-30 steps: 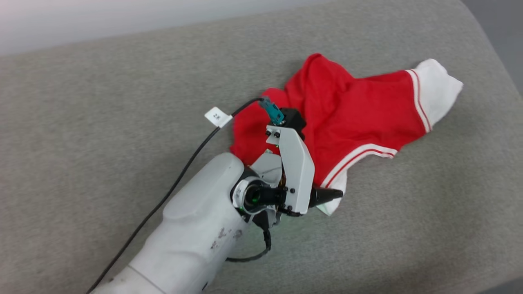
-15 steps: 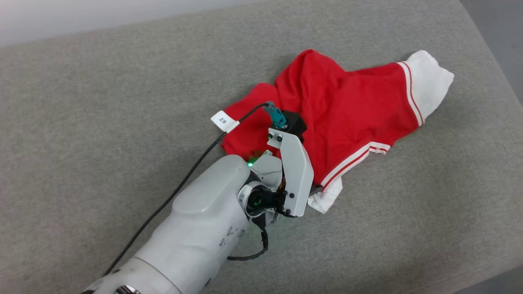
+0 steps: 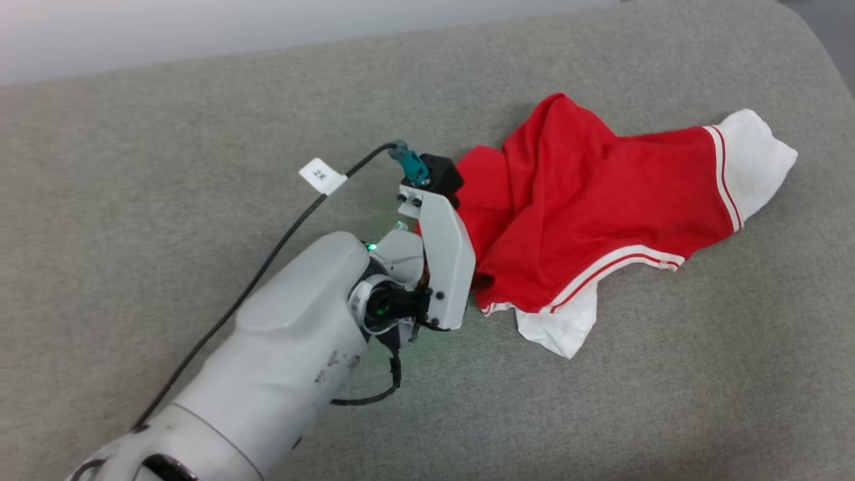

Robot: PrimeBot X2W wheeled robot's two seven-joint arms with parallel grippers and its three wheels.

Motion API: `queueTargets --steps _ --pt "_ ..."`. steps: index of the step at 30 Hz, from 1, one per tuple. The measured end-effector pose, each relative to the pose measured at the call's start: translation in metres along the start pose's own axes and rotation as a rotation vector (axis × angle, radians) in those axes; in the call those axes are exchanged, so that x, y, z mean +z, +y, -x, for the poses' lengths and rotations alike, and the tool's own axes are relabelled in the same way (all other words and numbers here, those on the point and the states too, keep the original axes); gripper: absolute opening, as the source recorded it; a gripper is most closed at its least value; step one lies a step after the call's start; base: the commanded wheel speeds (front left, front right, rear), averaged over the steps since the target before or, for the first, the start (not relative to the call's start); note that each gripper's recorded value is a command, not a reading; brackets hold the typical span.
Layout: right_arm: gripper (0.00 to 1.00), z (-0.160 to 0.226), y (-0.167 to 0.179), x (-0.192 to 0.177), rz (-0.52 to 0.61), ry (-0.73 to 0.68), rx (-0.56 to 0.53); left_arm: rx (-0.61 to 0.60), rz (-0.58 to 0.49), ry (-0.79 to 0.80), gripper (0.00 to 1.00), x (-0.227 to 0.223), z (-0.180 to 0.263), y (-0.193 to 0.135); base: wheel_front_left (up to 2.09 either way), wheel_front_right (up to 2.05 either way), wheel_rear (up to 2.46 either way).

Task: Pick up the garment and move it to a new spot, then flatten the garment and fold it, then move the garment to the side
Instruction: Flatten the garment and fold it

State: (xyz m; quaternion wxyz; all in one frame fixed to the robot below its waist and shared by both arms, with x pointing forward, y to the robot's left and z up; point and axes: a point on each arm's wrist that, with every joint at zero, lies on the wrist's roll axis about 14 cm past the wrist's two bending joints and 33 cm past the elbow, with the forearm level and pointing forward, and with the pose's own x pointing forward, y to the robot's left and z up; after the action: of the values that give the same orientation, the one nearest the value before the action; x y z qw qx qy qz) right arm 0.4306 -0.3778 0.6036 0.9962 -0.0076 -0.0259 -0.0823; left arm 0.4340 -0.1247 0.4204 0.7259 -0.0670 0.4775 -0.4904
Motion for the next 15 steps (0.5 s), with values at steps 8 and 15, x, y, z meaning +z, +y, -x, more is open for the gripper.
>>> queueTargets --steps 8,15 --pt "1.0 0.002 0.007 0.005 -0.008 -0.005 0.016 0.042 -0.008 0.086 1.0 -0.019 0.007 0.012 0.0 0.0 0.0" --pt "1.0 0.007 0.005 -0.004 -0.015 0.014 0.001 0.019 0.021 0.1 1.0 -0.014 -0.004 0.014 0.0 0.0 0.0"
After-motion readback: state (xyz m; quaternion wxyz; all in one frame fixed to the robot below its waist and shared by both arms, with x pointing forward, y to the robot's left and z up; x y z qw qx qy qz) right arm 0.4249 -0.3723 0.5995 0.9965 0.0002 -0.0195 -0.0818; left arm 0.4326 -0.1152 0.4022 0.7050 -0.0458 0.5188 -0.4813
